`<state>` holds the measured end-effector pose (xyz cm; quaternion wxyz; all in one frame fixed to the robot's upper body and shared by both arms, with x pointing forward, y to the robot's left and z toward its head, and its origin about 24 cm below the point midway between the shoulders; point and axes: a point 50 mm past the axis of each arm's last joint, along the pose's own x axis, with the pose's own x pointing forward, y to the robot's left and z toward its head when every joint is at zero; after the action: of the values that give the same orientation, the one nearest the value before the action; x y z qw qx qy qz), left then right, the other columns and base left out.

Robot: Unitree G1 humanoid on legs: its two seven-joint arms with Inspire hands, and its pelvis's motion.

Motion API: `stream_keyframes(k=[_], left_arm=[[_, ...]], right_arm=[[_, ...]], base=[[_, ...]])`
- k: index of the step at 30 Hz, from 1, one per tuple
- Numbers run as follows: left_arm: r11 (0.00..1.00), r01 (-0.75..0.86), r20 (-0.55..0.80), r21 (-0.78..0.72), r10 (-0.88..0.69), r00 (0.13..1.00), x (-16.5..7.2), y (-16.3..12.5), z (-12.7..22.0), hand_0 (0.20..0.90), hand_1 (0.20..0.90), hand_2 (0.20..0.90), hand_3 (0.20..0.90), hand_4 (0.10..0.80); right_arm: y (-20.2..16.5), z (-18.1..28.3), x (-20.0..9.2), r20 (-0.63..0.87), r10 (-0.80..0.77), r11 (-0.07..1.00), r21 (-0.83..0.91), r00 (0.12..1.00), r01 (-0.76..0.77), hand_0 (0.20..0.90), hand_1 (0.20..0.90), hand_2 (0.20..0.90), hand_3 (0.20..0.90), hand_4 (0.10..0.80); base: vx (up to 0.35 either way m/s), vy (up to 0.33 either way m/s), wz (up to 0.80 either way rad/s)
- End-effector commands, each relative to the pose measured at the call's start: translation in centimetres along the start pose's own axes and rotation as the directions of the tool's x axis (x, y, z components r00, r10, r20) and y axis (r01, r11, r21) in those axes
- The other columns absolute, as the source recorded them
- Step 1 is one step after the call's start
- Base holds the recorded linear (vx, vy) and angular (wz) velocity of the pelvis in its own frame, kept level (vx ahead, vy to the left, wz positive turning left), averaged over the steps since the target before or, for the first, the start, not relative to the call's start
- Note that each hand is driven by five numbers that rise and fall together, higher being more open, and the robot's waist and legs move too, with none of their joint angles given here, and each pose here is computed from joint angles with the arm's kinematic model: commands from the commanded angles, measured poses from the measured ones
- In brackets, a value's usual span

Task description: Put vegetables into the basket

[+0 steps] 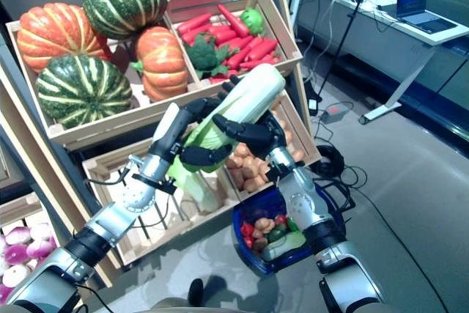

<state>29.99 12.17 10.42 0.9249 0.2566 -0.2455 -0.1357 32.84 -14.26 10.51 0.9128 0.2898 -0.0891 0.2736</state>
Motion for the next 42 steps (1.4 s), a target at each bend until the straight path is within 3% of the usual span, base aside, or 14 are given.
stream_keyframes(k=[1, 6, 21, 42], left_arm=[[0.997, 0.073, 0.01, 0.039, -0.073, 0.997, -0.2, -0.9, -0.6, 0.3, 0.3, 0.3, 0.3, 0.4], [0.997, 0.068, 0.003, 0.041, -0.068, 0.998, -0.3, -1.1, -0.7, 0.3, 0.3, 0.3, 0.3, 0.4], [0.996, 0.084, -0.018, -0.017, -0.084, 0.996, -0.5, -1.6, -0.9, 0.3, 0.3, 0.3, 0.3, 0.4], [0.996, 0.084, -0.019, -0.009, -0.085, 0.996, -0.7, -1.6, -1.0, 0.3, 0.3, 0.3, 0.3, 0.4]], right_arm=[[4.7, 11.2, 3.0, 0.514, 0.236, 0.971, -0.153, 0.825, -0.182, 0.9, 0.9, 0.9, 0.9, 0.8], [5.2, 11.5, 3.1, 0.522, 0.256, 0.966, -0.175, 0.814, -0.192, 0.9, 0.9, 0.9, 0.9, 0.8], [6.6, 14.9, 2.0, 0.679, 0.329, 0.938, -0.315, 0.657, -0.144, 0.9, 0.9, 0.9, 0.9, 0.8], [6.6, 14.7, 2.0, 0.649, 0.348, 0.932, -0.315, 0.676, -0.178, 0.9, 0.9, 0.9, 0.9, 0.8]], base=[[-0.001, -0.003, -0.06], [0.0, 0.0, -0.02], [0.0, 0.0, 0.0], [0.0, 0.0, 0.0]])
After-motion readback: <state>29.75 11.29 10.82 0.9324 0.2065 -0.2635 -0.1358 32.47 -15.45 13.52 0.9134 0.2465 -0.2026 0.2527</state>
